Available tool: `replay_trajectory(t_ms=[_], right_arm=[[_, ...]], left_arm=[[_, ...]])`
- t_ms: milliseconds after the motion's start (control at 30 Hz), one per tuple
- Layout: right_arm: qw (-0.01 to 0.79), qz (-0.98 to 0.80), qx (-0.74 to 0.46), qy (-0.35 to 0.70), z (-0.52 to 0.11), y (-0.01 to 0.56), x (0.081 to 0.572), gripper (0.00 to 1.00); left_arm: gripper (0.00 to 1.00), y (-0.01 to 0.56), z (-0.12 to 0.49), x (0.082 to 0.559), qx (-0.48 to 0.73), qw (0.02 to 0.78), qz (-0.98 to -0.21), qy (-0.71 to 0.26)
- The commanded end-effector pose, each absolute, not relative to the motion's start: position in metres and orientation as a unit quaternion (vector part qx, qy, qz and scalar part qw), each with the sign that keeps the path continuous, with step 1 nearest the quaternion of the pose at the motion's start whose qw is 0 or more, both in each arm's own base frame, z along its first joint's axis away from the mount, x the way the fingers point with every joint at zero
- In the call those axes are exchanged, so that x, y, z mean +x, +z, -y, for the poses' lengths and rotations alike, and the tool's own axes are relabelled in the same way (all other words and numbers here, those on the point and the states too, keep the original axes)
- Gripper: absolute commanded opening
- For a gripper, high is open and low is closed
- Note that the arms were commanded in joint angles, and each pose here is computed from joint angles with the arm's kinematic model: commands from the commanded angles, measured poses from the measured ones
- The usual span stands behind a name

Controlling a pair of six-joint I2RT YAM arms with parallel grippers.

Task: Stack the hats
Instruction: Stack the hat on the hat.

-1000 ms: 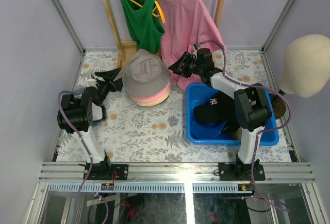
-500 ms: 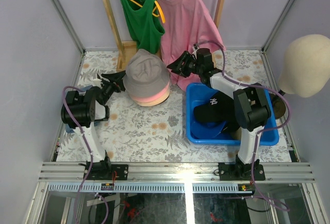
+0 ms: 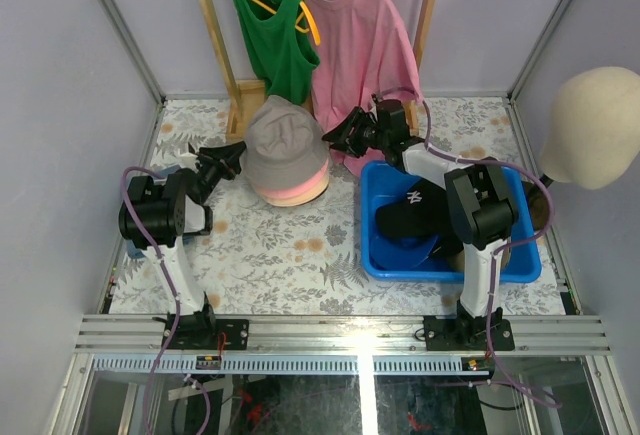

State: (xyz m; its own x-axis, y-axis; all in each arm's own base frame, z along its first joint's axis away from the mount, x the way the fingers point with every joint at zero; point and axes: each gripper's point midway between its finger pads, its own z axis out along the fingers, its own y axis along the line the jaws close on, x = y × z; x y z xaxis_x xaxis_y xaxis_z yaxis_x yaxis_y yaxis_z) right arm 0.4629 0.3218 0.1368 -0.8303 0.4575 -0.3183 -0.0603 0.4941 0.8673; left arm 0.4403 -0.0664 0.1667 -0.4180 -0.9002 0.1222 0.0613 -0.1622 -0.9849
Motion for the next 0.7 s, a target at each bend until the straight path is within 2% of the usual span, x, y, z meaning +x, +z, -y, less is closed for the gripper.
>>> replay_trajectory(t_ms=[0,433,500,567,667], right_arm=[[0.282,-0.788,0.101,0.538,-0.337,0.174,0.465,0.53],[0.257,-0.771,0.114,0.571,-0.34,0.174,0.453,0.52],[0.255,-0.769,0.116,0.575,-0.341,0.175,0.451,0.5],[0.253,-0.765,0.118,0.58,-0.341,0.176,0.451,0.39],[0.251,-0.761,0.121,0.585,-0.342,0.177,0.451,0.17]], left_arm=[[0.21,0.17,0.075,0.431,-0.362,0.38,-0.538,-0.66],[0.18,0.167,0.076,0.429,-0.361,0.378,-0.541,-0.658],[0.18,0.167,0.076,0.428,-0.361,0.378,-0.542,-0.658],[0.17,0.166,0.077,0.428,-0.361,0.377,-0.543,-0.657],[0.16,0.165,0.077,0.428,-0.362,0.377,-0.544,-0.657]])
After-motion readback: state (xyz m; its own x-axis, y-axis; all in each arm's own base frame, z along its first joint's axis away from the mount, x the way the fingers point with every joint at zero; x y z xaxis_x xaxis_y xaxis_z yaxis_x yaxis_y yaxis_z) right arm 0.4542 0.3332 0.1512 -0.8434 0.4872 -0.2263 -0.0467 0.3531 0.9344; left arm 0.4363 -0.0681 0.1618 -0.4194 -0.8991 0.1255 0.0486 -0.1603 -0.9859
